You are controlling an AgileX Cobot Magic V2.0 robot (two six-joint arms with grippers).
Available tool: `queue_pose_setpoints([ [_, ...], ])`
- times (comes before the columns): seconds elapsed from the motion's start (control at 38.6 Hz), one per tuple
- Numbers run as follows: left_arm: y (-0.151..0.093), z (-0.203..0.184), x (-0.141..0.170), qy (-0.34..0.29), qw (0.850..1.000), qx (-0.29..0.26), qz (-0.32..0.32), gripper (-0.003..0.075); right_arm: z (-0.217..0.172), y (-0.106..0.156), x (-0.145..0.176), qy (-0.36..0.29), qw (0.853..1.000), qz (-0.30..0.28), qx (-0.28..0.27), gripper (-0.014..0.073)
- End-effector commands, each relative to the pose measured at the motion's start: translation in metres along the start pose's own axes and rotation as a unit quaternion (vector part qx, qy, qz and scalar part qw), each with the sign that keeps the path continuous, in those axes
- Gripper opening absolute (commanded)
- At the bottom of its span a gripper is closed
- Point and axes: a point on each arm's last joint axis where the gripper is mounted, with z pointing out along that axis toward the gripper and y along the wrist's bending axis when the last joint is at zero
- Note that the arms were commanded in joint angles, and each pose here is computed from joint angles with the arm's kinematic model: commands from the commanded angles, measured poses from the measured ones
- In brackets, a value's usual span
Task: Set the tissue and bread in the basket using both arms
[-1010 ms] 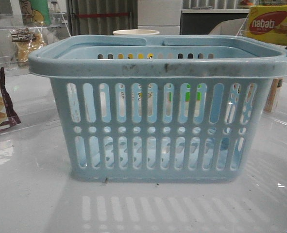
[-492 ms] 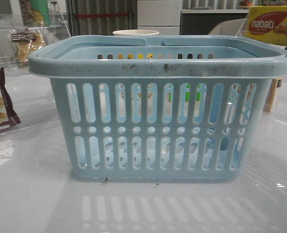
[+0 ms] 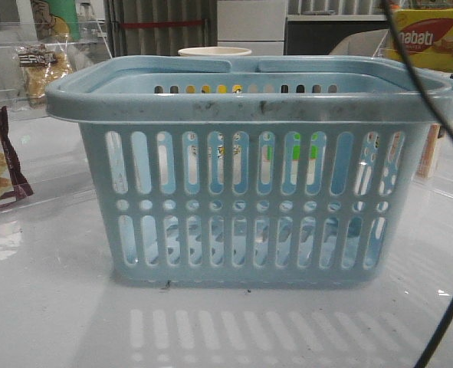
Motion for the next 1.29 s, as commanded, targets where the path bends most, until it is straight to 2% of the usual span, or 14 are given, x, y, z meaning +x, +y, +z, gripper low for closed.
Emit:
queue_pose_setpoints([
  [0.0,-0.001,-0.003,-0.015,-0.048,0.999,0.003,-0.001,0.0526,0.0,0.01,-0.006,-0.046,0.999,-0.012,-0.012,0.0236],
  [0.21,-0.001,-0.003,-0.015,-0.048,0.999,0.003,-0.001,0.0526,0.043,0.007,0.014,0.006,1.0,-0.009,-0.009,0.0249],
  [0.26,-0.001,-0.003,-0.015,-0.048,0.999,0.003,-0.001,0.0526,0.051,0.007,0.016,0.016,1.0,-0.008,-0.008,0.03],
  [0.36,-0.001,-0.003,-0.015,-0.048,0.999,0.003,-0.001,0.0526,0.06,0.006,0.017,0.019,1.0,-0.008,-0.007,0.0512],
  [0.44,-0.001,-0.003,-0.015,-0.048,0.999,0.003,-0.001,0.0526,0.061,0.006,0.015,0.011,1.0,-0.01,-0.006,0.063],
  [0.62,-0.001,-0.003,-0.015,-0.048,0.999,0.003,-0.001,0.0526,0.043,0.006,0.009,-0.021,1.0,-0.014,-0.004,0.0549],
  [0.83,-0.001,-0.003,-0.015,-0.048,0.999,0.003,-0.001,0.0526,-0.008,0.006,0.019,-0.083,0.996,-0.032,0.006,0.0486],
  [1.01,-0.001,-0.003,-0.015,-0.048,0.999,0.003,-0.001,0.0526,-0.055,0.003,0.053,-0.101,0.993,-0.055,0.024,0.0486],
  [1.27,-0.001,-0.003,-0.015,-0.048,0.999,0.003,-0.001,0.0526,-0.106,0.0,0.124,-0.115,0.991,-0.056,0.025,0.0486],
])
